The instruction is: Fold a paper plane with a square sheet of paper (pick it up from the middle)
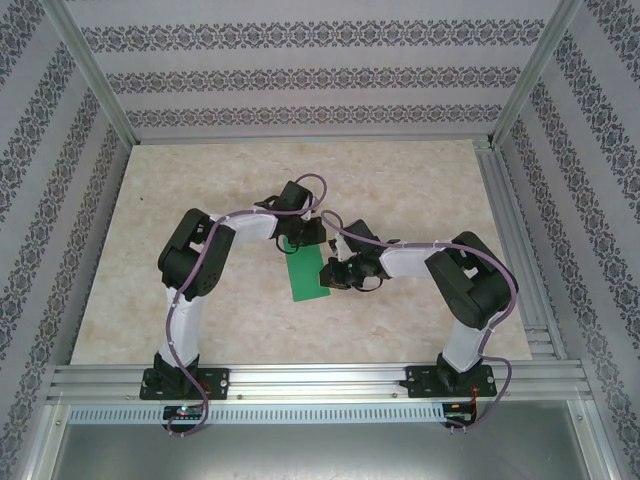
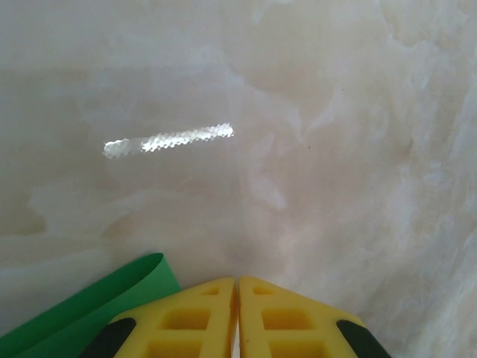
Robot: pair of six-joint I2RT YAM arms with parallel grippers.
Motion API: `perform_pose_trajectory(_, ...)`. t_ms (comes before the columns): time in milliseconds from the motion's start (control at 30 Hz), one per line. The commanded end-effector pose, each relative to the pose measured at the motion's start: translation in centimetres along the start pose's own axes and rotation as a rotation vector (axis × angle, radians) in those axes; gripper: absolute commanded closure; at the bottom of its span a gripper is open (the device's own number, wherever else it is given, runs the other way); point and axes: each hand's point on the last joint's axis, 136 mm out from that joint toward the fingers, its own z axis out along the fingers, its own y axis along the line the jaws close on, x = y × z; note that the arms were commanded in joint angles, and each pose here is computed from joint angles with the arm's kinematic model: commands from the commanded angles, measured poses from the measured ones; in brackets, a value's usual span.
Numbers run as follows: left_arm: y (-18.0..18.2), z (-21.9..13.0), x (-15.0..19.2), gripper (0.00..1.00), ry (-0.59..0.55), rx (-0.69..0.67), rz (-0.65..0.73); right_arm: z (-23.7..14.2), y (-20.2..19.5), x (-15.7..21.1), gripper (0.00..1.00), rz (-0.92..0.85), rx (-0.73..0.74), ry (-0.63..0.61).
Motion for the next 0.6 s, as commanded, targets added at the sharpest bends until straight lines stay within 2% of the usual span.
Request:
perform_pose_trajectory(0,3.9,0.0,-3.1,0.88,-0.089,-0.084,-0.005,1.0,-8.4,8.2,0.88,0.159,0.293,0.236)
perform_pose_trajectory(300,4.9,-0.5,-4.3,0.88,-0.117,-0.035,-0.013,1.0,-8.7,8.6,0.88,0.166,0.3,0.24)
perform_pose_trajectory(567,5.0,-1.0,-5.7,0.88,-0.139,-0.044,-0.005,0.9,-8.9,8.7,0.88,0.17,0.307,0.24)
